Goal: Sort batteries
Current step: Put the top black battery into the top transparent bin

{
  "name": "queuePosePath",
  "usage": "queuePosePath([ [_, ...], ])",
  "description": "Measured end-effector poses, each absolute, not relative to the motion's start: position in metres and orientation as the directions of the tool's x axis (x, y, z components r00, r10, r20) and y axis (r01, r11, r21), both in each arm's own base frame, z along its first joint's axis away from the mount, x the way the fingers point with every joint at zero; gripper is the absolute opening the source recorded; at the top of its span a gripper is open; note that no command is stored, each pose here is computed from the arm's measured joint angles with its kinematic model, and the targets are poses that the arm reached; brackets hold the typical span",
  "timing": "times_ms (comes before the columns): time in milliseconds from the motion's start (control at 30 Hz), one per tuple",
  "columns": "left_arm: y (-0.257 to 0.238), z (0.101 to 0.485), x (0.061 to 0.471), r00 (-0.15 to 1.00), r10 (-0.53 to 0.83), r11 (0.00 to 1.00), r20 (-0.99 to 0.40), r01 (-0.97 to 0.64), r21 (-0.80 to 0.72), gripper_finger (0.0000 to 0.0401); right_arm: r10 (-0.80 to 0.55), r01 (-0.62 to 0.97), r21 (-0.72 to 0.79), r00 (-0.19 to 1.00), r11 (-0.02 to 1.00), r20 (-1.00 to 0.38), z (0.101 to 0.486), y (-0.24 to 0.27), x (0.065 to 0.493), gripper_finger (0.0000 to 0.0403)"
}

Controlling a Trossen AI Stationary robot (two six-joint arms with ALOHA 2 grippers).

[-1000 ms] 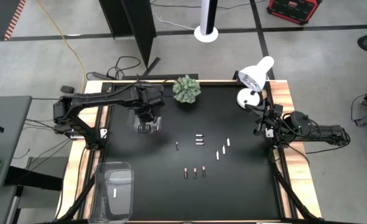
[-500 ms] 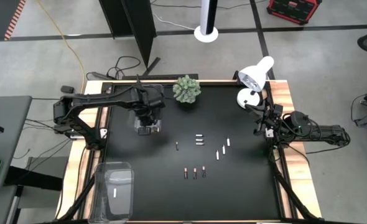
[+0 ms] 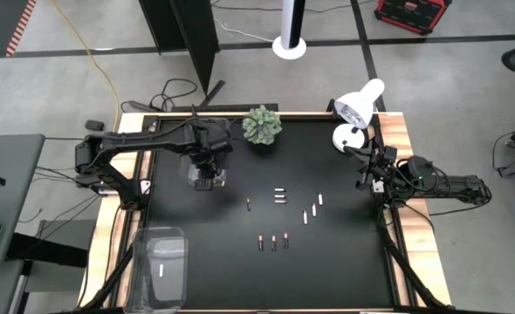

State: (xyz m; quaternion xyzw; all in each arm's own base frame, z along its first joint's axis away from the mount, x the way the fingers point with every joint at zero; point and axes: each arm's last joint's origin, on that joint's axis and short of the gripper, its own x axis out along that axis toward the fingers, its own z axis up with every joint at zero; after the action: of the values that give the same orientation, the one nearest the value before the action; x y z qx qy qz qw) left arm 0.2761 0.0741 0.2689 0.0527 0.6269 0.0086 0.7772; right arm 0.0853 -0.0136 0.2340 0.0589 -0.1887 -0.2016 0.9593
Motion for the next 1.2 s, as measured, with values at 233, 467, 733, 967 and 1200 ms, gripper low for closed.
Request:
queuePosePath([
  [233, 0.045, 0.278, 0.301, 0.410, 0.081, 0.945, -0.908, 0.258, 0.201, 0.0109, -0.409, 0.365, 0.189, 0.847, 0.912, 0.339, 0.234, -0.014, 0.085, 0.0031],
  [467, 0.001, 0.280, 0.320, 0.584, -0.007, 0.823, -0.811, 0.464, 0.327, 0.0110, -0.409, 0.365, 0.189, 0.847, 0.912, 0.339, 0.234, -0.014, 0.085, 0.0031],
  [733, -0.025, 0.239, 0.339, 0.564, -0.082, 0.748, -0.822, 0.580, 0.324, 0.0119, -0.409, 0.364, 0.190, 0.847, 0.912, 0.340, 0.234, -0.014, 0.085, 0.0031],
  [967, -0.033, 0.187, 0.364, 0.441, 0.027, 0.670, -0.897, 0.658, 0.343, 0.0125, -0.409, 0.362, 0.194, 0.846, 0.912, 0.343, 0.234, -0.014, 0.085, 0.0031],
  [1200, -0.034, 0.164, 0.378, 0.385, 0.094, 0.608, -0.918, 0.708, 0.360, 0.0125, -0.409, 0.363, 0.193, 0.846, 0.912, 0.341, 0.234, -0.014, 0.085, 0.0031],
])
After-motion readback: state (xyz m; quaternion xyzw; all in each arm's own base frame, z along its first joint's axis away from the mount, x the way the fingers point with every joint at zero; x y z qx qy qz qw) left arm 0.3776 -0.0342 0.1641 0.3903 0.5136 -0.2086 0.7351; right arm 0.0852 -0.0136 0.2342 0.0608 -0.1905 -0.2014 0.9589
